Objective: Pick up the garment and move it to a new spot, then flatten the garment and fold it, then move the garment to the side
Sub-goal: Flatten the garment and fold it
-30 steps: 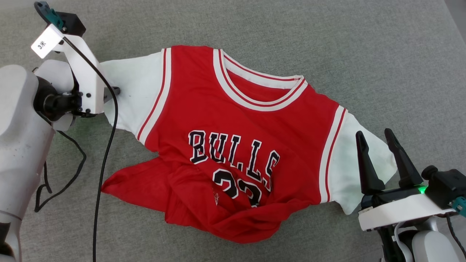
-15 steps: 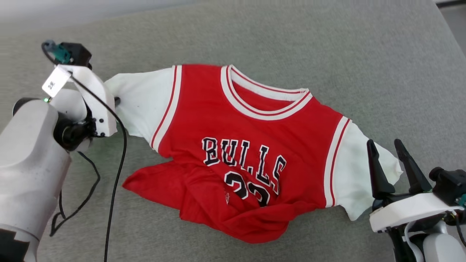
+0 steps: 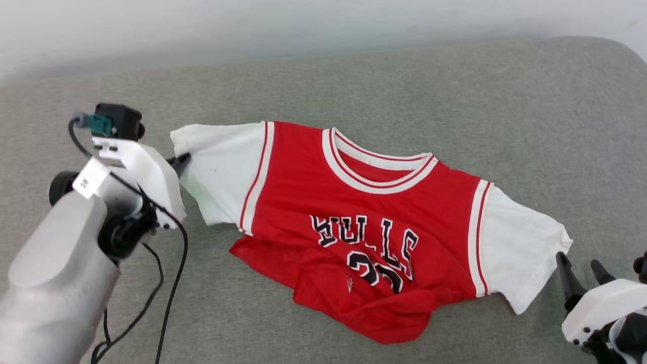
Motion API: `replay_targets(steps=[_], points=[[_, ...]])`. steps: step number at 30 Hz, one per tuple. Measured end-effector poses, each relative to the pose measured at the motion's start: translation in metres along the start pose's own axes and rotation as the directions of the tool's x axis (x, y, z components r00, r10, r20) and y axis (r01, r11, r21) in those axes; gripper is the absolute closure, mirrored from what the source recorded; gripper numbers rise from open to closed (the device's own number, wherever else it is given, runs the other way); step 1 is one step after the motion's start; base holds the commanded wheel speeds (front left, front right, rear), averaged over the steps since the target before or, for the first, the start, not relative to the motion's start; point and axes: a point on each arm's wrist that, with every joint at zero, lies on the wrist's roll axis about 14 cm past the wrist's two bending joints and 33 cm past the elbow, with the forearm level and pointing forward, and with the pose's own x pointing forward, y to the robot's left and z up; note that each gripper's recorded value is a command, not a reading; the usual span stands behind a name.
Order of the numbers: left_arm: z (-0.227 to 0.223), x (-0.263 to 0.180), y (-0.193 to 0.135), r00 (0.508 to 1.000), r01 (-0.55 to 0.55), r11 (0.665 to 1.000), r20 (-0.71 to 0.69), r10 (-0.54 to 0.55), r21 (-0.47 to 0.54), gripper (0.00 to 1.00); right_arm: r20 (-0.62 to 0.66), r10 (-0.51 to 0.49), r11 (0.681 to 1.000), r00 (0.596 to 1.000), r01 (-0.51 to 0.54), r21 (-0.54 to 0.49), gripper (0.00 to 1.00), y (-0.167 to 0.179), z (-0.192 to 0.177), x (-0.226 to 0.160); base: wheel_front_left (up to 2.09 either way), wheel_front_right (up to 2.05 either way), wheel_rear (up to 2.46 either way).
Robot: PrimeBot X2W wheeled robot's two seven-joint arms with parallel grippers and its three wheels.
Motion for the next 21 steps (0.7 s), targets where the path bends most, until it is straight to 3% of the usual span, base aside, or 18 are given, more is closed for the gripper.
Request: replay_targets(steps=[6,13,21], points=[[-0.009,-0.032,-0.002,0.997,-0.014,0.999,0.073,0.018,-0.044,1.0,-0.153,0.013,0.998,0.988,-0.022,-0.059,0.0,0.004,0.002,0.013,0.0,0.0,0.0],[-0.026,-0.056,-0.008,0.995,-0.01,0.995,0.095,0.02,-0.098,1.0,-0.32,0.029,0.982,0.947,-0.086,-0.167,0.0,0.018,0.006,0.036,0.0,0.0,0.0],[-0.035,-0.056,-0.002,0.996,-0.018,0.992,0.089,0.03,-0.124,1.0,-0.521,-0.008,0.973,0.854,-0.115,-0.202,0.0,0.024,-0.027,0.057,0.0,0.0,0.0]])
